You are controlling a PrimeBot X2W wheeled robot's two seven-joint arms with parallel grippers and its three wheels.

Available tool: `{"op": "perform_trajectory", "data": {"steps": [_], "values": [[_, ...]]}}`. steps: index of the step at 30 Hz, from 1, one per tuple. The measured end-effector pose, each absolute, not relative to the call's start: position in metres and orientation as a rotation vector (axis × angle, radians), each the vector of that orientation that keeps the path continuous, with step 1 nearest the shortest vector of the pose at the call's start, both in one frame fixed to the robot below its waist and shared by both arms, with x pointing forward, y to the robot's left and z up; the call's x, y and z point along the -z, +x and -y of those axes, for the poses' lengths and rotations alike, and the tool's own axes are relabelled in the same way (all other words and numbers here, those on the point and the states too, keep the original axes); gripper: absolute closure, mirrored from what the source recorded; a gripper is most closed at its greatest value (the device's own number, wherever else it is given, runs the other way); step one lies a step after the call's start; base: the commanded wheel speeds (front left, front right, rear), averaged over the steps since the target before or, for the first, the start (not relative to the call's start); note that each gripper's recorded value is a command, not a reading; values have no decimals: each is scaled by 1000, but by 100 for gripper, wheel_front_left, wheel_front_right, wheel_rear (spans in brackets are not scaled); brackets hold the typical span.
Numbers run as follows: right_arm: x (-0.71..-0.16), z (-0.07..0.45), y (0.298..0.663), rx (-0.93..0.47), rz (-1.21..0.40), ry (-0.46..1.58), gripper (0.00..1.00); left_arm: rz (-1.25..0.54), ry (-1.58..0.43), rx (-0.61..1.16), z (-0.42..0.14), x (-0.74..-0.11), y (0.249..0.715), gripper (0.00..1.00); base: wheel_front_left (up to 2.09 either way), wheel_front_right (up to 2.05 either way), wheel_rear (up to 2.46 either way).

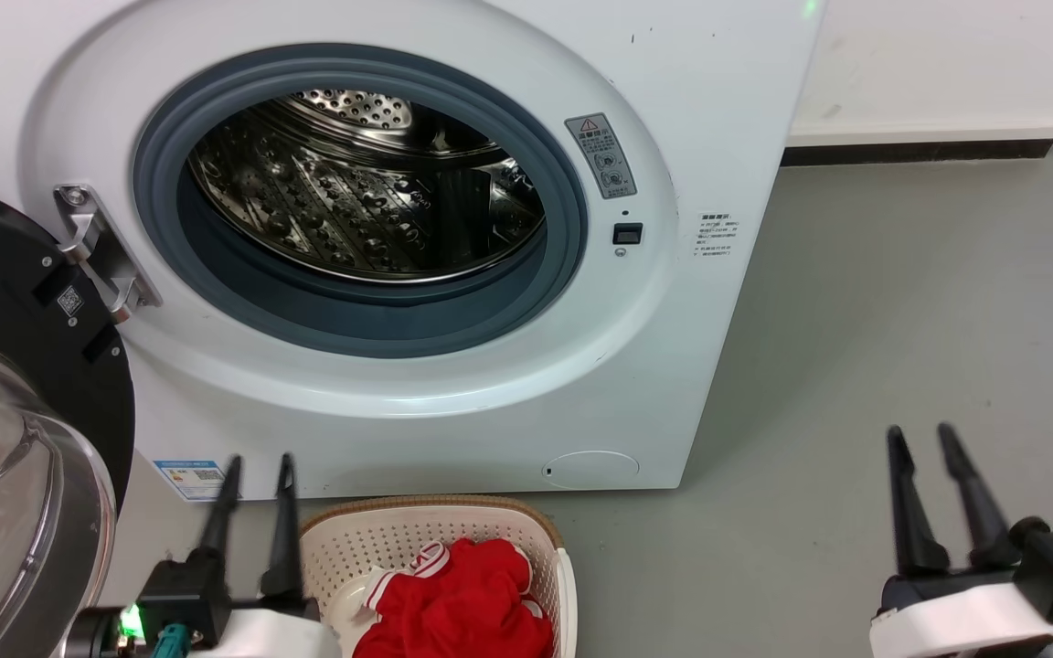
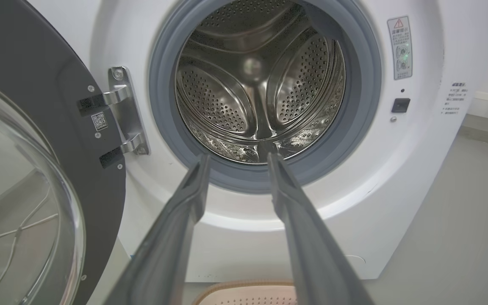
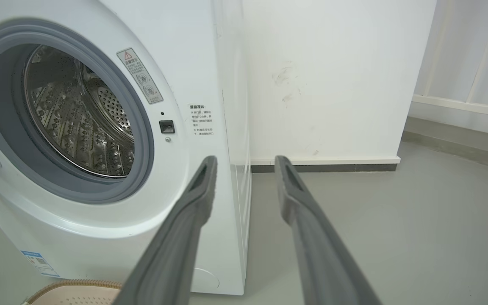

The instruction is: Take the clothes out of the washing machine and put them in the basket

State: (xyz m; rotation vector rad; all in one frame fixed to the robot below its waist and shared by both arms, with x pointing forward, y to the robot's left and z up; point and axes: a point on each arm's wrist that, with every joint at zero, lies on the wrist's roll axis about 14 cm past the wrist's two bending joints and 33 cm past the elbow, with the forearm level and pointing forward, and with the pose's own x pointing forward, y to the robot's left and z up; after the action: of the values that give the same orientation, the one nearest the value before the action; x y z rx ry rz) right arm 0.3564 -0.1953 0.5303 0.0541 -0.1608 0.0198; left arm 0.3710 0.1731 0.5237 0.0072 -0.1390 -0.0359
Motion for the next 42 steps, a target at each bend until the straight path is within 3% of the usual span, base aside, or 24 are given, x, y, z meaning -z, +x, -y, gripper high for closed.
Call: {"op": "perform_trajectory", "data": {"steps": [8, 42], "values": [[-511, 197, 352, -1, 97, 156, 100, 35, -87, 6, -180, -497, 366, 100, 0, 0, 0], [-500, 207, 364, 58, 38, 731, 100, -46, -689, -69, -193, -486, 374, 100, 0, 0, 0]]}}
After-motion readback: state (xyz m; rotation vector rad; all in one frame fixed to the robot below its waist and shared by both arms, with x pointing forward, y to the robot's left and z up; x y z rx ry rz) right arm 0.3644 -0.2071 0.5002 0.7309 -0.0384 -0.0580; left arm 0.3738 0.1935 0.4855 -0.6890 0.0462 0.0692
